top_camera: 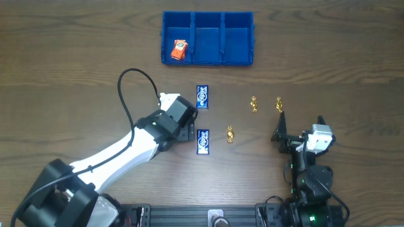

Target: Sort Candies Into Trays

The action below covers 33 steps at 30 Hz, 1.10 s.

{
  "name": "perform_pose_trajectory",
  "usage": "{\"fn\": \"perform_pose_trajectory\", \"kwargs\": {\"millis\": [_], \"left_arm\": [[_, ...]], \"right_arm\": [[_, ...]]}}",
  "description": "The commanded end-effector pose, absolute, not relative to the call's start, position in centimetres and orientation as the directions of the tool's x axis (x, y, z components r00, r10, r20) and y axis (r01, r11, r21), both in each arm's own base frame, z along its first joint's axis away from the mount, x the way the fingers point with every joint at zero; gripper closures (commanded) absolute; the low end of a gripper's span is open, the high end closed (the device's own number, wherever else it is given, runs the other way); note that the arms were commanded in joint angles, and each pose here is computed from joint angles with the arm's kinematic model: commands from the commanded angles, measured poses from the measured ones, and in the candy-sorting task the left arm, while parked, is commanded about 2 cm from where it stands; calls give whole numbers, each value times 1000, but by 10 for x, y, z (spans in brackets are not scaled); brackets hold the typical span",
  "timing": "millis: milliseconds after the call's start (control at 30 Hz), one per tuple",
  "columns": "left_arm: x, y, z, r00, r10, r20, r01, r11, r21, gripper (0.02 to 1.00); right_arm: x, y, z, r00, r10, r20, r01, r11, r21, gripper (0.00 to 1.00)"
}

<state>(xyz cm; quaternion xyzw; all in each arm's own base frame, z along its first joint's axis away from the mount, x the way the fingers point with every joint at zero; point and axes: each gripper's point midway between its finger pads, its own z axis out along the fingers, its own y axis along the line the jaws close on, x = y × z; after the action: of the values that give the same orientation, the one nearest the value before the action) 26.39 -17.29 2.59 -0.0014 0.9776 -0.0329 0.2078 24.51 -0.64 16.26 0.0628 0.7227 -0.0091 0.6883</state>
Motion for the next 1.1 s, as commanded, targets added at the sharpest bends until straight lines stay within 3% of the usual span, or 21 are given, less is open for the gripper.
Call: {"fn": "perform_pose_trajectory", "kwargs": {"millis": [33,567,733,1100], "left_arm": [[260,-170,10,-930,-31,-366,-16,999,-42,126],[258,-177,-6,-936,-12,-353,-2,1000,-27,270],[258,-177,-10,-938,-18,-347,-9,1000,-26,472],[262,-180,-8,-931,-23,-364,-10,999,-38,706]], "right_arm": [[244,-9,163,-44,65,-997,115,992,60,3],[244,-9,163,-44,65,-997,115,992,60,3],[244,-9,163,-44,65,-997,115,992,60,3],[244,-9,163,-44,65,-997,115,992,60,3]]}}
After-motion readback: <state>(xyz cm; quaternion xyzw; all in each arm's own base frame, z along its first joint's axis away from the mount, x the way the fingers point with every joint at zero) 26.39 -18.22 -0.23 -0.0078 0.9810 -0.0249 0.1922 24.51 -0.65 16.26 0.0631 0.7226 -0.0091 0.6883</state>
